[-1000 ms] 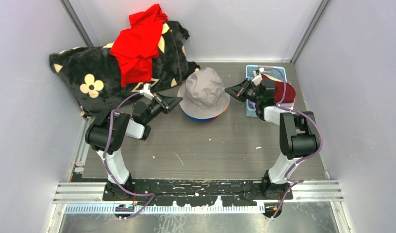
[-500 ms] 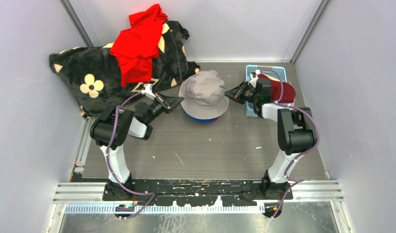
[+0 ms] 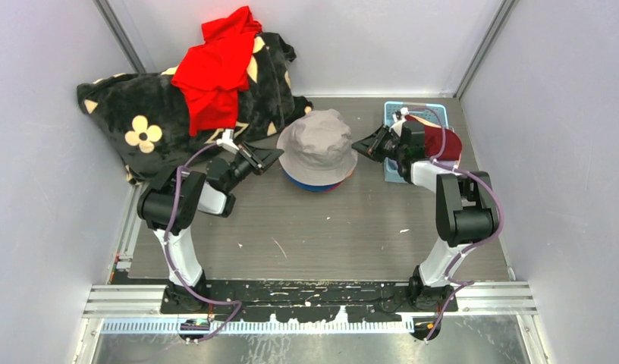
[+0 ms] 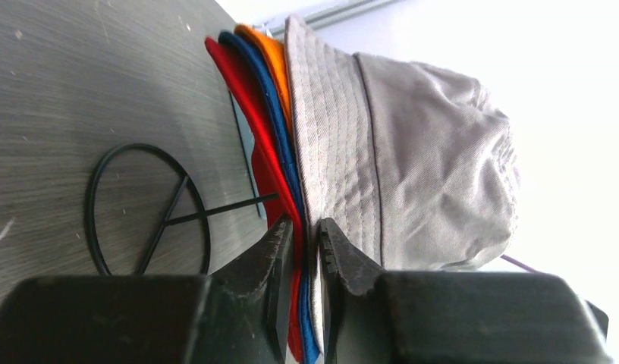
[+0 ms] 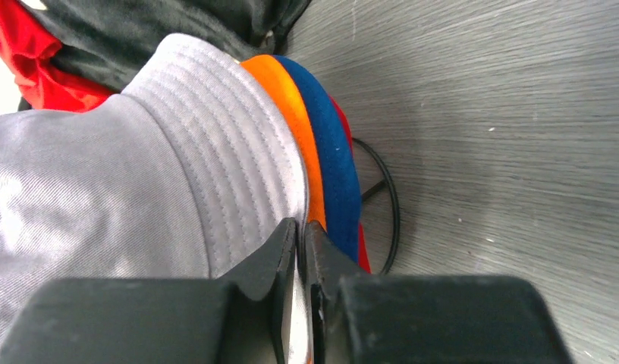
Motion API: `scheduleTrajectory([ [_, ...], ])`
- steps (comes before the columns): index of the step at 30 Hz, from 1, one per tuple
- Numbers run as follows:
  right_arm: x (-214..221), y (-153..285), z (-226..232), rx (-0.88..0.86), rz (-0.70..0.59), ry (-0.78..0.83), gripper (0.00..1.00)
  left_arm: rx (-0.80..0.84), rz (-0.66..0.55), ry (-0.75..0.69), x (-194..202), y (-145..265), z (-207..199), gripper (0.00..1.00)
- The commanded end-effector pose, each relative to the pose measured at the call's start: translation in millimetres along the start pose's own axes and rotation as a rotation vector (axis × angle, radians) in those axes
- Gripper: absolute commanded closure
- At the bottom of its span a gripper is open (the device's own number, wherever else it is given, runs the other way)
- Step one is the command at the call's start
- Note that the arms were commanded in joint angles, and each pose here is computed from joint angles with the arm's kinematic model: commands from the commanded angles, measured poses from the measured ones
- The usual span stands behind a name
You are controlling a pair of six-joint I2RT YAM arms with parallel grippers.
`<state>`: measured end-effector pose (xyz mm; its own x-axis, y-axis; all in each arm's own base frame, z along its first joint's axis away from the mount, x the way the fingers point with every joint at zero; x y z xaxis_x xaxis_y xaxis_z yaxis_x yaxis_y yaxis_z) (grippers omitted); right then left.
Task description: Stack the hats
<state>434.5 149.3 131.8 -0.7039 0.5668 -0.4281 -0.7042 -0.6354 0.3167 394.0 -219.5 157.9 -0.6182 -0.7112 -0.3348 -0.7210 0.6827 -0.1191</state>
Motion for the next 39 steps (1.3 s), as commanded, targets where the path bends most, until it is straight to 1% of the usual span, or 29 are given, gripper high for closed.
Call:
scheduleTrajectory([
  [1, -31, 21, 16, 0.07, -0.102, 0.101, 0.8, 0.035, -0.084, -0.032, -36, 8, -19, 0.79],
  [2, -40, 27, 20, 0.075, -0.128, 0.113, 0.74, 0.03, -0.091, -0.024, -40, 10, -18, 0.77],
  [4, -56, 39, 26, 0.1, -0.177, 0.135, 0.58, 0.012, -0.099, -0.006, -45, 15, -13, 0.75],
  [5, -65, 46, 30, 0.111, -0.201, 0.148, 0.47, 0.006, -0.1, -0.001, -47, 17, -10, 0.74],
  [6, -72, 51, 31, 0.124, -0.221, 0.16, 0.41, -0.004, -0.101, 0.004, -47, 19, -7, 0.74],
  [7, -79, 56, 32, 0.139, -0.239, 0.168, 0.37, -0.018, -0.099, 0.011, -47, 20, -2, 0.72],
  [8, -86, 61, 32, 0.153, -0.255, 0.174, 0.36, -0.033, -0.096, 0.017, -47, 21, 2, 0.71],
  [11, -105, 76, 31, 0.225, -0.308, 0.197, 0.36, -0.062, -0.095, 0.032, -44, 26, 14, 0.7],
  [16, -130, 100, 5, 0.516, -0.345, 0.261, 0.36, -0.116, -0.095, 0.027, -46, 30, 19, 0.7],
  [18, -140, 108, -8, 0.634, -0.349, 0.281, 0.36, -0.139, -0.088, -0.012, -49, 29, 10, 0.7],
  [21, -141, 114, -27, 0.742, -0.328, 0.296, 0.36, -0.197, -0.07, -0.097, -59, 27, -4, 0.7],
  [22, -142, 117, -32, 0.778, -0.325, 0.299, 0.36, -0.246, -0.051, -0.108, -59, 28, -5, 0.7],
  [25, -145, 125, -47, 0.876, -0.317, 0.31, 0.36, -0.345, -0.011, -0.204, -66, 31, -21, 0.69],
  [28, -148, 129, -60, 0.954, -0.3, 0.316, 0.36, -0.389, 0.004, -0.287, -72, 34, -41, 0.69],
  [30, -149, 131, -70, 1.006, -0.292, 0.317, 0.36, -0.384, -0.002, -0.308, -75, 37, -51, 0.69],
  [34, -150, 130, -88, 1.073, -0.265, 0.314, 0.36, -0.366, -0.003, -0.307, -73, 38, -56, 0.69],
  [39, -151, 121, -108, 1.102, -0.232, 0.296, 0.38, -0.363, 0.003, -0.292, -70, 39, -53, 0.69],
])
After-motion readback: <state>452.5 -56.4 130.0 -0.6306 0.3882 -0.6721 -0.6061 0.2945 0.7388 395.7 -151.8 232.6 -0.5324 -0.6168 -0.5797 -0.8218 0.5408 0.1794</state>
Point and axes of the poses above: each gripper's point midway between its finger pads, its own y axis back along the fingers, its own z axis along the line the jaws close on, x = y × z, the point moved 1 cm from there along y, back along the fingers
